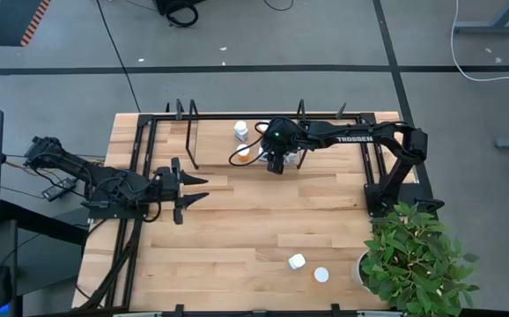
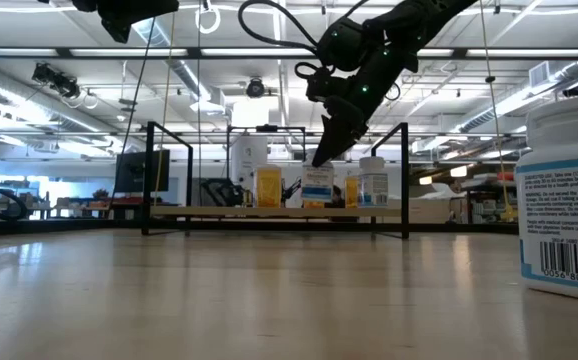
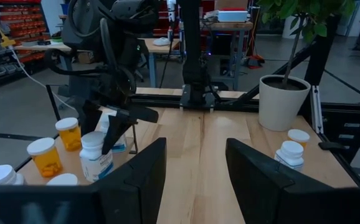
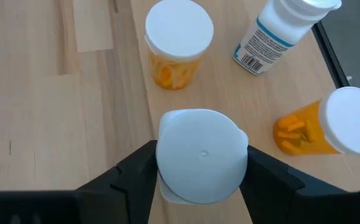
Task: Pick and place medicine bottles onto shelf by color
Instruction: Adjust the white pill bottle on the shelf
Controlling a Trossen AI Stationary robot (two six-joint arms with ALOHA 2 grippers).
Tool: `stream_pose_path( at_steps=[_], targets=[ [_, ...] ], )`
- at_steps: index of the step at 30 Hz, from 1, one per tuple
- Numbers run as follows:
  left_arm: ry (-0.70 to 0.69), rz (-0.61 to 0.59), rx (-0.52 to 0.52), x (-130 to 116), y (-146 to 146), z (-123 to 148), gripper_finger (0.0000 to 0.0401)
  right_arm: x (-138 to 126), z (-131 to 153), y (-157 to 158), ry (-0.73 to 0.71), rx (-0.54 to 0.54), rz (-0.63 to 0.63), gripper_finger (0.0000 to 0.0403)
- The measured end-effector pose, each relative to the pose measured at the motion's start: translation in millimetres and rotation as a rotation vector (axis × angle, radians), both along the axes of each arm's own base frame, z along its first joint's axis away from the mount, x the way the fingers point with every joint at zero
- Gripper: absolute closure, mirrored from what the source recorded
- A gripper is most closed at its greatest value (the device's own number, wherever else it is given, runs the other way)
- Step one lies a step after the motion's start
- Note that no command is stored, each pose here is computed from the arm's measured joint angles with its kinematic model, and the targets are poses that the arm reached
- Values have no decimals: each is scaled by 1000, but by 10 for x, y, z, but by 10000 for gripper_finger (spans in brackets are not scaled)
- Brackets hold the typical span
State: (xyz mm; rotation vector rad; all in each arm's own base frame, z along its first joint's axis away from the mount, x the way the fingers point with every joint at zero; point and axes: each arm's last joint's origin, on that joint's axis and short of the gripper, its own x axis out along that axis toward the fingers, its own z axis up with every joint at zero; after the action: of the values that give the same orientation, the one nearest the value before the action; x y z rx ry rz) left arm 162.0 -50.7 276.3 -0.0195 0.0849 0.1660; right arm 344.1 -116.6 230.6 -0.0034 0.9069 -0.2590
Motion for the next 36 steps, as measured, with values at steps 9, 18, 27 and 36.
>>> stream_pose_path(
  at_steps=[9, 18, 27, 36],
  targets=[
    [0, 0, 0, 0, 0, 0, 227, 2, 8, -5, -1, -15, -7, 194],
    [0, 0, -1, -1, 0, 0, 229, 1, 8, -6, 2, -24, -3, 187],
    [-1, 0, -5, 0, -1, 0, 229, 0, 9, -12, 6, -38, -14, 145],
    [-1, 0, -6, 0, -1, 0, 229, -4, 12, -27, 20, -84, -43, 139]
  ],
)
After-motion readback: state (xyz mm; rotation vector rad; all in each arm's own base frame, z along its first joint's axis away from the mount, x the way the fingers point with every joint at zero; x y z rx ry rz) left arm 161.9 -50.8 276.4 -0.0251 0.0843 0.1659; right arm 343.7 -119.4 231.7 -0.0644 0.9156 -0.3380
